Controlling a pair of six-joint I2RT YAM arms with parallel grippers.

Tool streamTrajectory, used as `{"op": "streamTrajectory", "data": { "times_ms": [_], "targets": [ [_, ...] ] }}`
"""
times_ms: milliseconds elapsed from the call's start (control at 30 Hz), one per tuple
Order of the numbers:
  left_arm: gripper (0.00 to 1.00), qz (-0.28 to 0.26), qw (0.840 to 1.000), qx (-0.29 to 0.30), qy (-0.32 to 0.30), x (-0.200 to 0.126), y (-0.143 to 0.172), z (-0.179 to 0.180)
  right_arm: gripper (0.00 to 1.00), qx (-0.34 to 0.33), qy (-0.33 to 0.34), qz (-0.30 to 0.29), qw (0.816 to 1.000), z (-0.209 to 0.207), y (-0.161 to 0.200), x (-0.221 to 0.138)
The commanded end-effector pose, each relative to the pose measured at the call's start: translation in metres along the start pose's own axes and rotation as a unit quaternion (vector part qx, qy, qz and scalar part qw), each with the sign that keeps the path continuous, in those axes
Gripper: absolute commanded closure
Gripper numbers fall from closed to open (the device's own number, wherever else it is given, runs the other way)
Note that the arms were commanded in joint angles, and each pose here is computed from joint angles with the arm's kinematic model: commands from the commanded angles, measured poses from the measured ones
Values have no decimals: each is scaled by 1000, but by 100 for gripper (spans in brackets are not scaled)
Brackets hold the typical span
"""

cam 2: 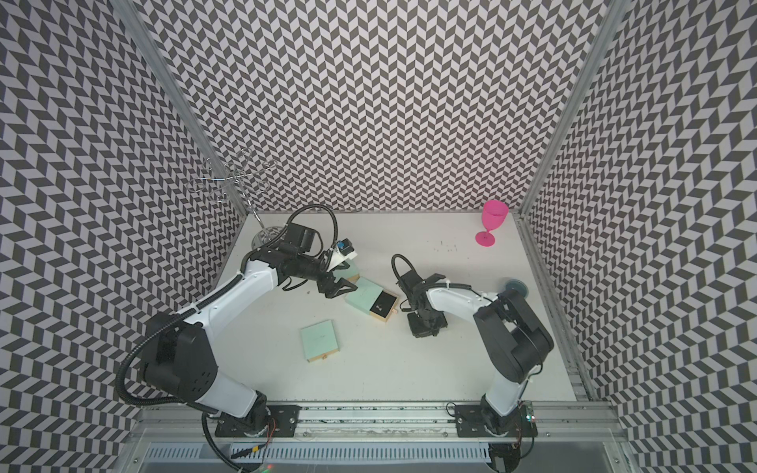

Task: Place the earrings into the drawer-style jewelry box
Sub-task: Pick up the earring from the center of the board.

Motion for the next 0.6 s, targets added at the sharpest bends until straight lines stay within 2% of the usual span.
{"op": "streamTrajectory", "data": {
  "times_ms": [0, 333, 567],
  "targets": [
    [15, -5, 1000, 18, -2, -7, -3, -5, 88, -7, 6, -5, 1000, -2, -5, -2],
    [15, -3, 1000, 16, -3, -6, 0, -4, 90, -16, 4, -24, 1000, 0, -12, -32],
    [15, -3, 1000, 17, -4, -6, 0, -4, 90, -18, -2, -30, 999, 3, -18, -39]
  ]
}}
Point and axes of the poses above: each gripper's point midway between its finger pads, its own x axis out along the fingers, its own z axis along the line the jaws close on, y = z × x, the point moved 6 cm from there along -x, back along the fingers, and after that the axes turned 5 degrees about -x, right-handed, at the moved point
